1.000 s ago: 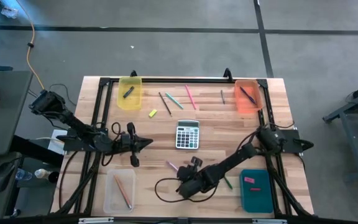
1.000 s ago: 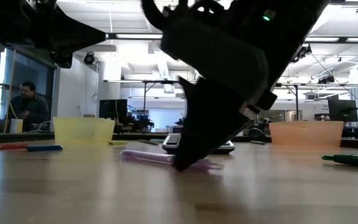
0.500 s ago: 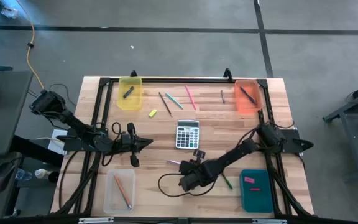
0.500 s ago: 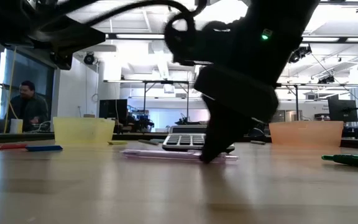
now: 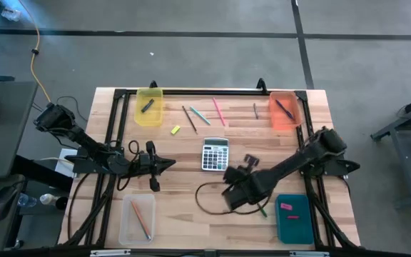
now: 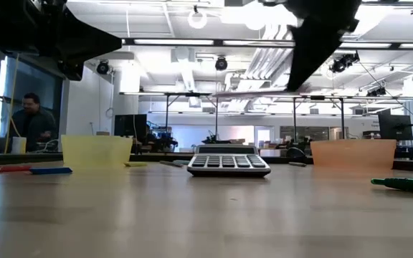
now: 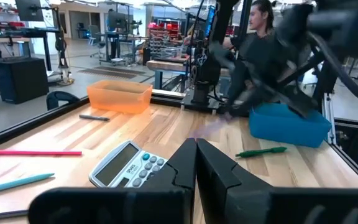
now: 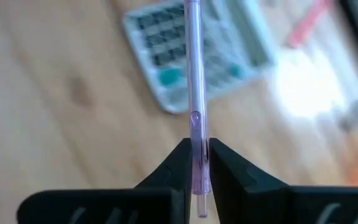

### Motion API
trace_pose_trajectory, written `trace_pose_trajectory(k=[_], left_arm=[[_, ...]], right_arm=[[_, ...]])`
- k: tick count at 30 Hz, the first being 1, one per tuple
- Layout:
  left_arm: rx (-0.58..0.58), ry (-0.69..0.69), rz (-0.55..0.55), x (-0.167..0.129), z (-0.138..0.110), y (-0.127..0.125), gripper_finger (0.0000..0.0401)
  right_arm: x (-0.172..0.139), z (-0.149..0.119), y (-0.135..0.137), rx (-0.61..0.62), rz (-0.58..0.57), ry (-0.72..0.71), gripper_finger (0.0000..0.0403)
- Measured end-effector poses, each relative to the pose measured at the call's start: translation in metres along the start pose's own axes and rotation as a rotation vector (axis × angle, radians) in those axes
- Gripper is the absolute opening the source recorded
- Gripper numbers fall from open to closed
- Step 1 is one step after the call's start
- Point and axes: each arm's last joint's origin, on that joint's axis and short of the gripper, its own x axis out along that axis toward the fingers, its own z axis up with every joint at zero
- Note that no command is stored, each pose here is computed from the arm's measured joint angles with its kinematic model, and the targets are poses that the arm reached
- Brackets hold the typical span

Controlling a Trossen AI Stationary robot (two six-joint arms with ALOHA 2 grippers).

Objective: Sort crayons/erasers/pens/pencils in bins
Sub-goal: Put the pink pen into the orange bin

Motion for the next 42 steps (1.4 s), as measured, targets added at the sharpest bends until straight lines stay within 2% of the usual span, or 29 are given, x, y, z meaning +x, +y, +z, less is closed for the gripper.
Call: trace_pose_trajectory(k=[5, 8, 17, 21, 25, 31, 42], left_arm=[[-0.003, 0.000, -0.001, 0.000, 0.000, 0.000, 0.0000], [-0.003, 0.000, -0.002, 0.000, 0.000, 0.000, 0.0000], [0.003, 0.000, -0.002, 0.000, 0.000, 0.000, 0.0000], [0.041, -0.001, 0.008, 0.001, 0.000, 0.001, 0.0001], [0.045, -0.001, 0.011, 0.001, 0.000, 0.001, 0.0001], [0.082, 0.000, 0.010, 0.001, 0.000, 0.001, 0.0001], [0.131, 0.000, 0.045, 0.001, 0.000, 0.002, 0.0000]], right_arm=[[-0.025, -0.002, -0.058, 0.098, -0.185, 0.063, 0.0031], [-0.025, -0.007, -0.096, 0.183, -0.289, 0.100, 0.0032], [0.009, -0.047, -0.211, 0.435, -0.378, 0.214, 0.0032], [0.022, -0.067, -0.251, 0.536, -0.394, 0.233, 0.0032], [0.037, -0.076, -0.274, 0.575, -0.341, 0.230, 0.0032], [0.061, -0.082, -0.299, 0.599, -0.356, 0.220, 0.0032], [0.092, -0.095, -0.331, 0.698, -0.339, 0.208, 0.0032]])
